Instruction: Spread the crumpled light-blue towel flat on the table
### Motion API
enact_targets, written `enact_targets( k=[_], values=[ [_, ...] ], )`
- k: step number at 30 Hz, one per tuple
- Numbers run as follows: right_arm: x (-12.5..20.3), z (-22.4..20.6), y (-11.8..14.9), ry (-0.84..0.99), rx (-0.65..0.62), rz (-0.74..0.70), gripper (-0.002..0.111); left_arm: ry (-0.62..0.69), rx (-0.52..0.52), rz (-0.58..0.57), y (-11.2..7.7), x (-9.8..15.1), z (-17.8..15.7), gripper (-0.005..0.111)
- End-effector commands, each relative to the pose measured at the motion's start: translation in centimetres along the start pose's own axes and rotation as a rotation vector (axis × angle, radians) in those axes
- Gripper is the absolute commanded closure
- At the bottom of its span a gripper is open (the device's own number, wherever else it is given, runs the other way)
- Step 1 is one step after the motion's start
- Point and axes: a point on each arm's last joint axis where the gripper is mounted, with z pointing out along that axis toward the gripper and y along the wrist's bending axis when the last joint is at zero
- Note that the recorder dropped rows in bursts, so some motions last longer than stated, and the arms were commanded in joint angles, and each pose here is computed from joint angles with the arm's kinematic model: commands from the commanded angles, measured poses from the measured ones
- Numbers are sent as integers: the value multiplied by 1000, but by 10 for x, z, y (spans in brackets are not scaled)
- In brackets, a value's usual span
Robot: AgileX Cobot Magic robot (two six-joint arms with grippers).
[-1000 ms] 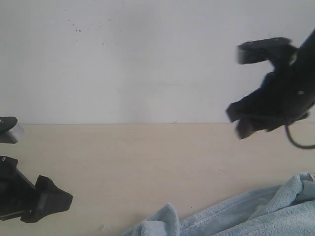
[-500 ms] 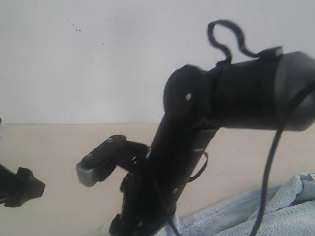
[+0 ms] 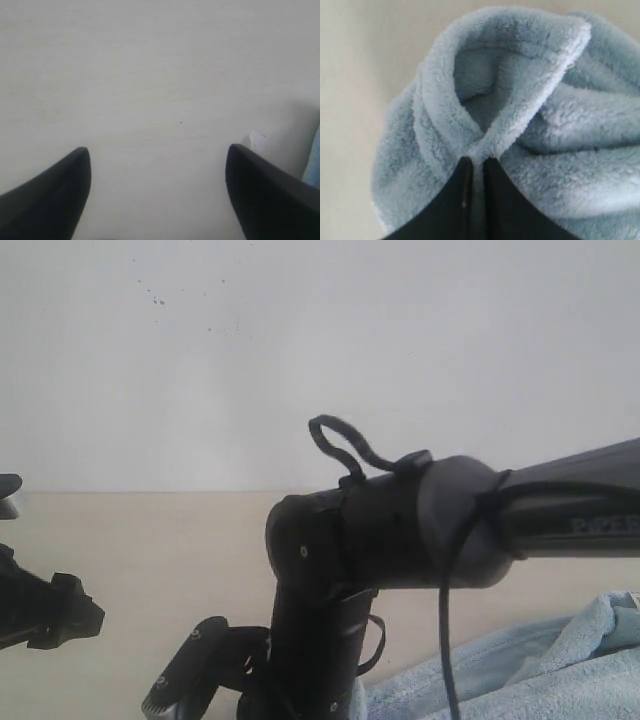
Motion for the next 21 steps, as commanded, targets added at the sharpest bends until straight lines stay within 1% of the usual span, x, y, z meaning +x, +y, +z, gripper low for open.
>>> enact_targets(
  k=[1, 3, 4, 6, 9, 13, 16, 21],
  values=[
    [17, -43, 26, 82, -109, 49, 109, -3, 1, -15, 0, -2, 0, 36],
    [22, -49, 37, 65, -132, 115, 109, -3, 1, -15, 0, -2, 0, 36],
    [25, -47, 47, 70, -155, 107, 109, -5, 0, -15, 1, -2, 0, 36],
    [36, -29, 66, 140, -212, 97, 109, 3, 5, -15, 0, -1, 0, 36],
    [50, -9, 87, 222, -269, 89, 109, 6, 6, -15, 0, -1, 0, 36],
    [69, 12, 111, 336, -303, 47, 106, 6, 6, -15, 0, -1, 0, 36],
    [78, 19, 121, 382, -309, 23, 94, 6, 6, -15, 0, -1, 0, 36],
    [77, 18, 121, 391, -287, 56, 63, 5, 8, -19, 0, -1, 0, 36]
  ],
)
